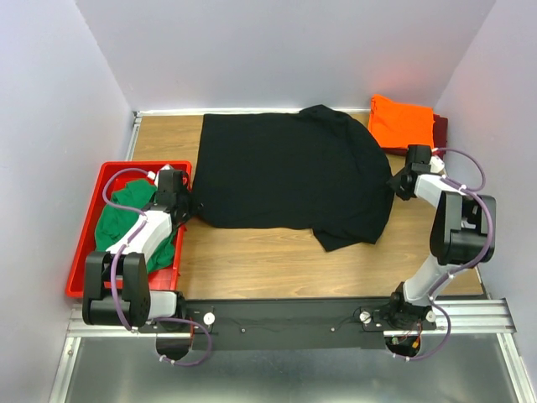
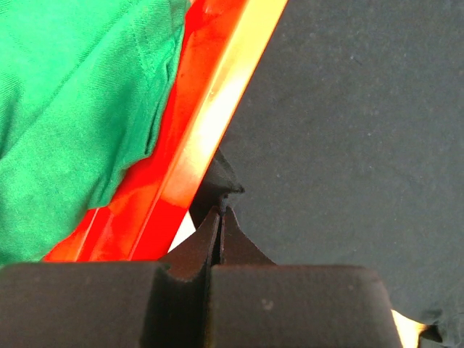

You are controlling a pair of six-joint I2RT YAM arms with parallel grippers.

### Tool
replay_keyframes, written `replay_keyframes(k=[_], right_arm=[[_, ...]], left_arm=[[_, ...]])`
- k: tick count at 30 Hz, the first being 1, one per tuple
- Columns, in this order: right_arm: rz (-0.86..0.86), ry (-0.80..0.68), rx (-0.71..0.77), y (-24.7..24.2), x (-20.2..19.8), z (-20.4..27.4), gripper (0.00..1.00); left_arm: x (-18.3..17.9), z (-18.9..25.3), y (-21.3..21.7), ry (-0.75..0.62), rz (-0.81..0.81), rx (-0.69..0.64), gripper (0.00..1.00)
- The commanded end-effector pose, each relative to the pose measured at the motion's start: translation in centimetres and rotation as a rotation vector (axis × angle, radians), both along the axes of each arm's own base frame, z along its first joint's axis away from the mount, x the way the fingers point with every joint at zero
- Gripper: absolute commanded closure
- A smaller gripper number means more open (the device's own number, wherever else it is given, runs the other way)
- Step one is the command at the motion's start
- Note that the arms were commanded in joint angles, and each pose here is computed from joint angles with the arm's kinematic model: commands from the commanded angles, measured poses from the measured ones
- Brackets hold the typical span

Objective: Fold and stack the t-shirts
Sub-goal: Flatten the tshirt out

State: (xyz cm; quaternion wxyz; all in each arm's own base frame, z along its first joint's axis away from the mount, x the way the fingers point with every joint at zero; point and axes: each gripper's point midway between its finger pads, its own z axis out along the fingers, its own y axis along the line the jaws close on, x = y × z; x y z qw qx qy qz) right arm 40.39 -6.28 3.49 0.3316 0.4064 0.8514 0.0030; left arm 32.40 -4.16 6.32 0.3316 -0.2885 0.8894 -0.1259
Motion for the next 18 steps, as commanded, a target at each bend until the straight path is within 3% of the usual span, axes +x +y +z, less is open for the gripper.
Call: replay_keyframes(k=[1, 11, 15, 18], right_arm=[[-0.038, -0.024, -0.053, -1.6, 2.1, 0.2, 0.57], [-0.005, -0.012, 0.014, -0.4, 2.4, -1.8, 0.57], [-0.026, -0.005, -0.017, -0.9, 1.3, -1.5, 0.83], [-0.054, -0.026, -0.049, -2.1, 0.8, 0.0, 0.88]], left_arm=[[0.4, 0.8, -0.2, -0.028, -0.017, -0.012, 1.0], [0.0, 0.3, -0.3, -0.015, -0.019, -0.02, 1.0], [-0.3, 0.2, -0.3, -0.01, -0.017, -0.017, 1.0], [-0.5, 0.0, -0.2, -0.004, -0.015, -0.015, 1.0]])
